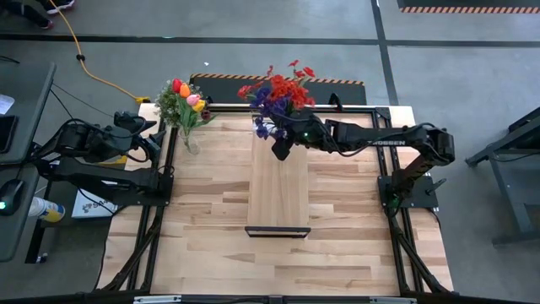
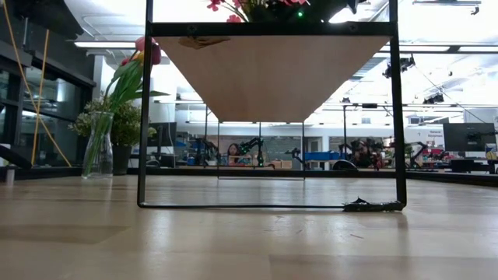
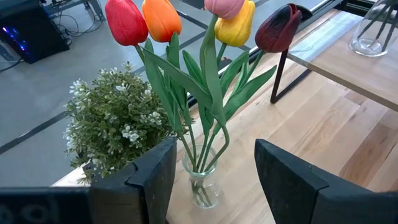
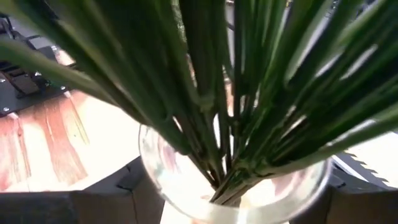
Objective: Pick and place flowers into a vace then onto a shelf
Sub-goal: Put the right transparent flower vase on the shelf
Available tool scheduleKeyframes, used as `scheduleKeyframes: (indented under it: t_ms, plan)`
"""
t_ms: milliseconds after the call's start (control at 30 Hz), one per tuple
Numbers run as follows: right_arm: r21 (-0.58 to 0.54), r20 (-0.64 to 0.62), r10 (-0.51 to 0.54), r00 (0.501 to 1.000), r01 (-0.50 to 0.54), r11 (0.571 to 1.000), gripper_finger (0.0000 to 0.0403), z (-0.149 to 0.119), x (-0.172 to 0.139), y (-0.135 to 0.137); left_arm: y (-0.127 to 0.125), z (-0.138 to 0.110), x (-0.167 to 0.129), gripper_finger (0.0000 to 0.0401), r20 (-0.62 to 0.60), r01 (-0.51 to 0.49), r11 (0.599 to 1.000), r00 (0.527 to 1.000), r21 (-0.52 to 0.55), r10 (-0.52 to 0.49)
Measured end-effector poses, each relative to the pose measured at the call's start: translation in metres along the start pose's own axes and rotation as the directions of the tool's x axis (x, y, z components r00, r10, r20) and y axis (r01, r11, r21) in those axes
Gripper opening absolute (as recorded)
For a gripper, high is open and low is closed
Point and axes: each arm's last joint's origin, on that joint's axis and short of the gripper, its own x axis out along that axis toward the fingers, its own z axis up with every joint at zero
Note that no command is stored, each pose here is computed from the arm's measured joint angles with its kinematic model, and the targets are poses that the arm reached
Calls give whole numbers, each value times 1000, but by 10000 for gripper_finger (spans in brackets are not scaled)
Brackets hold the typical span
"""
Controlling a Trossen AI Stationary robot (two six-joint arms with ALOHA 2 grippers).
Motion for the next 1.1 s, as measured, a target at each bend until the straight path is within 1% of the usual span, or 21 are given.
scheduleKeyframes:
  t_ms: [233, 433, 600, 867, 1100]
  plan:
    - [11, -3, 36, 999, -36, 999, 262, 2, -1, -2, 0, 0, 0, 248, 0, 0, 1000, 1000, 0, 0]
    - [6, -5, 41, 999, -41, 999, 276, 2, -2, -2, 0, 0, 0, 248, 0, 0, 1000, 1000, 0, 0]
    - [0, -18, 64, 998, -64, 998, 276, 3, -7, -3, 0, 0, 0, 248, 0, 0, 1000, 1000, 0, 0]
    - [4, -21, 66, 998, -66, 998, 277, 9, -24, -7, 0, 0, 0, 248, 0, 0, 1000, 1000, 2, 0]
    - [4, -31, 79, 996, -79, 997, 273, 10, -32, -7, 0, 0, 0, 248, -1, 0, 1000, 1000, 2, 0]
